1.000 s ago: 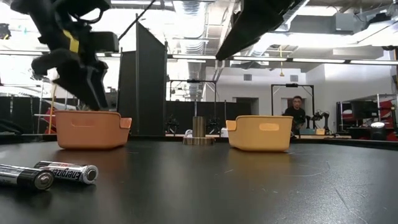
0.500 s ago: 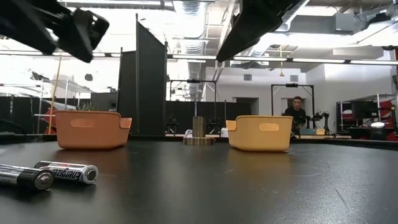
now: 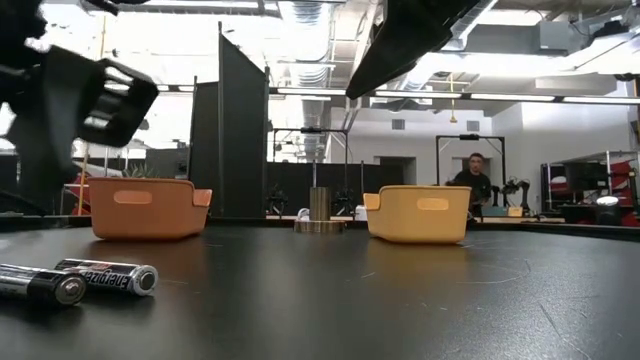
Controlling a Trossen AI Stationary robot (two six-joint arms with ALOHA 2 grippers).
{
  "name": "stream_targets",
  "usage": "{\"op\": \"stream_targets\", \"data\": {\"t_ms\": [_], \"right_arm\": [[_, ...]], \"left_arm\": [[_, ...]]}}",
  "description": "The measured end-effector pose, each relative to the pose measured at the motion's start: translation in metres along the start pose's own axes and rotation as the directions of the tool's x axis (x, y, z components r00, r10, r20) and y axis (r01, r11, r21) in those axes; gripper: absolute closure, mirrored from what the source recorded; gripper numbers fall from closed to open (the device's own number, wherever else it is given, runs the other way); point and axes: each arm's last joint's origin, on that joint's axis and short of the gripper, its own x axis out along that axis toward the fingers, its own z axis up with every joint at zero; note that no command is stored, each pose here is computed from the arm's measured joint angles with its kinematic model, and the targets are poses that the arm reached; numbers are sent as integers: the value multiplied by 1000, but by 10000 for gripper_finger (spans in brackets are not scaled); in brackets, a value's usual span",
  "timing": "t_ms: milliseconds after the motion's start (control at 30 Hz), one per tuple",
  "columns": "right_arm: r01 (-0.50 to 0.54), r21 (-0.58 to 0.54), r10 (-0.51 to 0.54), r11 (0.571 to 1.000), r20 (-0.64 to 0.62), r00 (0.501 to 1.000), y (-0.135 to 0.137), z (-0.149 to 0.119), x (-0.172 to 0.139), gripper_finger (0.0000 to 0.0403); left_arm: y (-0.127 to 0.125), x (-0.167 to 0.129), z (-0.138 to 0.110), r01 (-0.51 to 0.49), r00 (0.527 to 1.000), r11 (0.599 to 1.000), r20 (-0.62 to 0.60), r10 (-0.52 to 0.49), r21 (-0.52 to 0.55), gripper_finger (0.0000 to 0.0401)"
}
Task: Sort batteries
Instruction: Put the silver battery into the orange bin
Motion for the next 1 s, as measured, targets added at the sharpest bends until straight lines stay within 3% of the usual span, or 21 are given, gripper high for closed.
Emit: {"op": "stream_targets", "data": {"t_ms": [400,1000], "right_arm": [[-3,-11,4,1000,23,1000,1,2,0,196],[-3,-18,4,1000,25,1000,1,2,0,196]], "left_arm": [[-9,26,-11,-2,998,999,-58,-1,-54,250],[1,28,-13,-51,993,991,-112,37,-125,271]]}}
